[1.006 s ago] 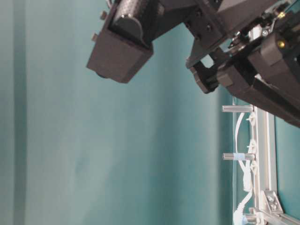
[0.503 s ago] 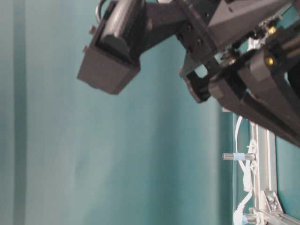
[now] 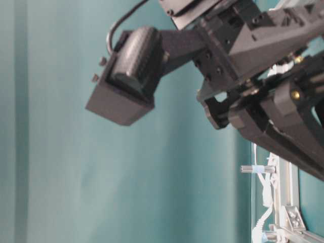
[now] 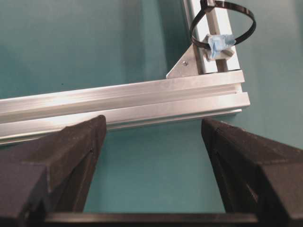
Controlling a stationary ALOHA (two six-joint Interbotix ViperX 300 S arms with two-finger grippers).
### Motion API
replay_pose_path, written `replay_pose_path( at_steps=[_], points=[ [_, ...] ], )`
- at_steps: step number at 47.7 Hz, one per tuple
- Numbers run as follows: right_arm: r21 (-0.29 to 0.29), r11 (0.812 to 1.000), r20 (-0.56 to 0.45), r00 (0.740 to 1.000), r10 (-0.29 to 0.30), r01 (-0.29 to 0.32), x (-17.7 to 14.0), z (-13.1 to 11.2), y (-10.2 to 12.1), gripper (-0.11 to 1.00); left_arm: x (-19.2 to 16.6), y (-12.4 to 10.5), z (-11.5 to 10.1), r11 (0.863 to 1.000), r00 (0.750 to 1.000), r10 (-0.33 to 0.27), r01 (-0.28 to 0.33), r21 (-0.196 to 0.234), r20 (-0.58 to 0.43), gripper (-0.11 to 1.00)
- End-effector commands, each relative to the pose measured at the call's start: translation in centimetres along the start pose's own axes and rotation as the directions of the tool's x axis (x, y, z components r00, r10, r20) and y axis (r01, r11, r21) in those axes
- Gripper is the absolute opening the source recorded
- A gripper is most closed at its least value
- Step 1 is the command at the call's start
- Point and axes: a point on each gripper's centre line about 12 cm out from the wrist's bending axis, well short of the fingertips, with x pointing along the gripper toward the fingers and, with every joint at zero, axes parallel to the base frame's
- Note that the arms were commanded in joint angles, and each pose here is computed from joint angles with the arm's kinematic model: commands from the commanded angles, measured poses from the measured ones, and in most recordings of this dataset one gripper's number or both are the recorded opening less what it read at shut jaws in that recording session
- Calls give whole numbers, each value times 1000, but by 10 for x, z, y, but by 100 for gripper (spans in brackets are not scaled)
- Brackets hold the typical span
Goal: Insert the wire through the string loop located on the left side.
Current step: 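Push the USB plug through the black zip-tie loop with the right gripper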
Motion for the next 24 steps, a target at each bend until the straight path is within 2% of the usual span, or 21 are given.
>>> replay_pose_path(
  at_steps=[1, 24],
  points=[
    [12, 1000, 44, 999, -8, 8, 1, 18, -4, 10, -3, -1, 4, 1000, 1000, -4, 4, 1, 21, 81],
    [16, 1000, 48, 999, 0, -1, 19, 24, 0, 10, -11, -1, 3, 1000, 999, -6, 6, 5, 41, 81]
  ],
)
